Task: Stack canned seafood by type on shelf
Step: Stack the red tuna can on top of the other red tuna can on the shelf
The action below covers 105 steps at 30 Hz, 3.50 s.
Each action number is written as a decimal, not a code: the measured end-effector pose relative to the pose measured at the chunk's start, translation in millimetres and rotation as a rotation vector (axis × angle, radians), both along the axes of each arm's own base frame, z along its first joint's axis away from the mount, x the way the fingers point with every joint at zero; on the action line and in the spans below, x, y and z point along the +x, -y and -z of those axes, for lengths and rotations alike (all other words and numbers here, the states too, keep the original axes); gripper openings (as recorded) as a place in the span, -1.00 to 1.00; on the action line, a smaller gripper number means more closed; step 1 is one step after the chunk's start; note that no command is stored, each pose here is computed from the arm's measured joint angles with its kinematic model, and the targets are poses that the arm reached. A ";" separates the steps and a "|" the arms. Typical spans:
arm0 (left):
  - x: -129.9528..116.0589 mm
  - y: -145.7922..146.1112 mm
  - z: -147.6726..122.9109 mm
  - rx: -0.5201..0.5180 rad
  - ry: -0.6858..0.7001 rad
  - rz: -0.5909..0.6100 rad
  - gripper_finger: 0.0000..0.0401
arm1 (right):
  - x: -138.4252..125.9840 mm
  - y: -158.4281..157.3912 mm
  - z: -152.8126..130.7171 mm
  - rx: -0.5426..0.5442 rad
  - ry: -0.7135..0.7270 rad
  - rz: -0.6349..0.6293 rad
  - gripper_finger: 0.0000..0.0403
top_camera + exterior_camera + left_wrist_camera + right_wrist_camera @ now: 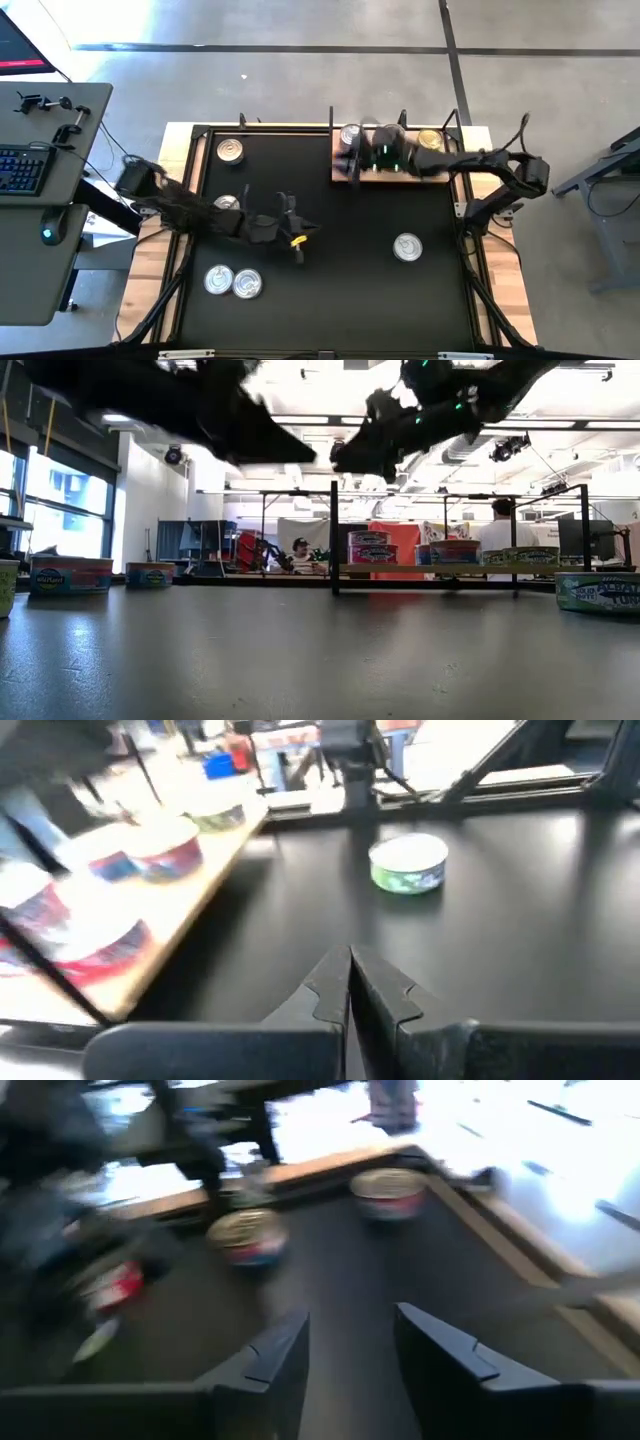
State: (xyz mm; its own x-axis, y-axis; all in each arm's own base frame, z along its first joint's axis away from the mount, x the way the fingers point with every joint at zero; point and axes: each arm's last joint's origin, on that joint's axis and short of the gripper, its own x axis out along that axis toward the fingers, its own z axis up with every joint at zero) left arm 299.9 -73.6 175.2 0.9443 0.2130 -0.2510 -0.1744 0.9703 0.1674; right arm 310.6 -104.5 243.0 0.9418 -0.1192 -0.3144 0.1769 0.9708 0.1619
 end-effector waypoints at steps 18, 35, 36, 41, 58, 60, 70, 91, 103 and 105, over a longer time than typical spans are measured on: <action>-59.5 61.3 -95.3 0.183 -0.109 0.020 -0.99 | -65.4 -228.7 5.1 -0.250 0.268 -0.319 -0.61; -57.9 102.8 -143.3 0.297 -0.153 0.158 -0.98 | -82.5 -251.7 -21.8 -0.208 0.293 -0.366 -0.29; -61.6 99.8 -140.7 0.300 -0.225 0.144 -0.97 | -81.1 -250.6 -20.0 -0.217 0.278 -0.359 -0.24; -84.9 80.6 -127.8 0.030 -0.569 0.021 -0.87 | -78.3 -245.2 -11.6 -0.245 0.191 -0.345 -0.10; -156.8 104.7 -28.8 -0.617 -1.089 -0.272 -0.95 | -80.0 -240.9 4.4 -0.300 0.030 -0.351 -0.09; -160.8 100.9 -13.7 -0.633 -1.066 -0.320 -0.97 | -79.6 -240.1 4.5 -0.302 0.029 -0.348 -0.09; -162.7 77.9 20.6 -0.596 -0.940 -0.413 -1.00 | -79.9 -239.9 6.0 -0.309 0.014 -0.351 -0.09; -1.1 -10.3 40.1 -0.354 -0.232 -0.001 -1.00 | -79.9 -239.9 5.9 -0.250 0.015 -0.333 -0.09; 15.0 10.6 15.6 0.163 -0.402 0.374 -0.68 | -80.1 -236.0 7.7 -0.186 0.006 -0.181 -0.09; 14.4 13.6 17.0 0.198 -0.416 0.407 -0.53 | -80.3 -235.2 8.5 -0.172 0.002 -0.154 -0.09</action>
State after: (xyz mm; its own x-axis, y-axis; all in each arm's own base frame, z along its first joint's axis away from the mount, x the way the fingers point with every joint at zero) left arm 314.3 -87.2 158.3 0.7911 -0.0638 -0.6083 0.3219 0.8891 0.3254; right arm 230.3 130.7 234.6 0.9536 -0.0258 -0.2999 0.0244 0.9997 -0.0085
